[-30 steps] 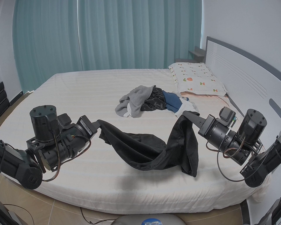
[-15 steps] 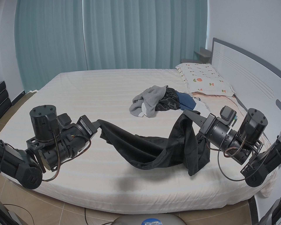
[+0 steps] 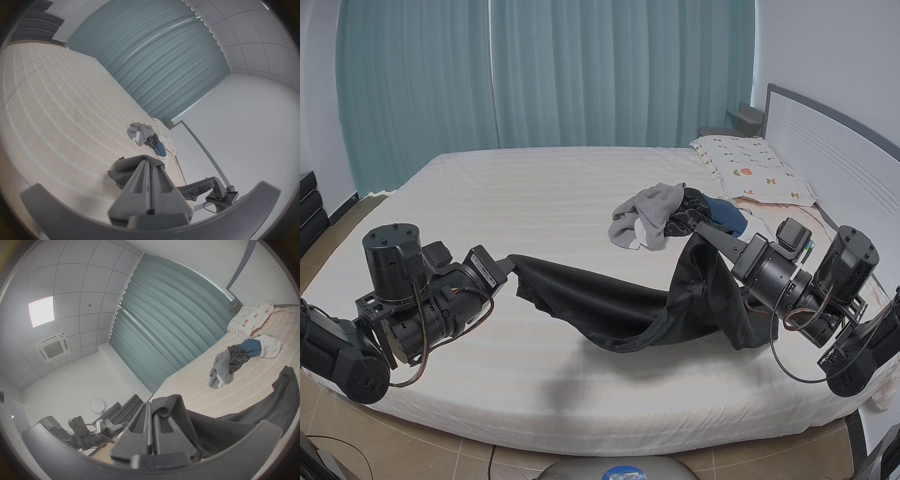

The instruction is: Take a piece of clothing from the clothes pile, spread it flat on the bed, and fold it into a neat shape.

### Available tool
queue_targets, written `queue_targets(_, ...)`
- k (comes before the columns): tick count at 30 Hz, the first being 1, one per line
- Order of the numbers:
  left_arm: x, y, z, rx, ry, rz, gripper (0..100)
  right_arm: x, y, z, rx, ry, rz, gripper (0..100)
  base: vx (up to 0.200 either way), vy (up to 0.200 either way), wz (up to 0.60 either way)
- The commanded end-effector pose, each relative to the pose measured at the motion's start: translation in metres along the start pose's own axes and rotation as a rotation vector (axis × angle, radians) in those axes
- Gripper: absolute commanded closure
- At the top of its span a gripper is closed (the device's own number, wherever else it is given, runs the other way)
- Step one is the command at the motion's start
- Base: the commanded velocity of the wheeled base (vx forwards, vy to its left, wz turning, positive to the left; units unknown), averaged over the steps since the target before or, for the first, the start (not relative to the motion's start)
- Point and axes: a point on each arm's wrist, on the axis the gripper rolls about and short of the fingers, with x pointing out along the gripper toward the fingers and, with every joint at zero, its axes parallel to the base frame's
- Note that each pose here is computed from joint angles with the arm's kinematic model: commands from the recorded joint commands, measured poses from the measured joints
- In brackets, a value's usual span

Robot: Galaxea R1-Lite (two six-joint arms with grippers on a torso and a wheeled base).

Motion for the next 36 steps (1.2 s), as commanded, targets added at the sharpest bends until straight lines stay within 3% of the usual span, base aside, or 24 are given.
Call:
queue_targets(1, -0.001, -0.001, 0.000, 0.002, 0.002, -0.005, 100, -0.001, 0.001, 0.001, -0.001, -0.001, 0.004, 100, 0.000, 0.200, 0.00)
queue_targets(36, -0.011, -0.005, 0.003, 0.027, -0.010, -0.017, 100, -0.003, 0.009, 0.013, -0.013, -0.041, 0.030, 100, 0.000, 0.200, 0.00)
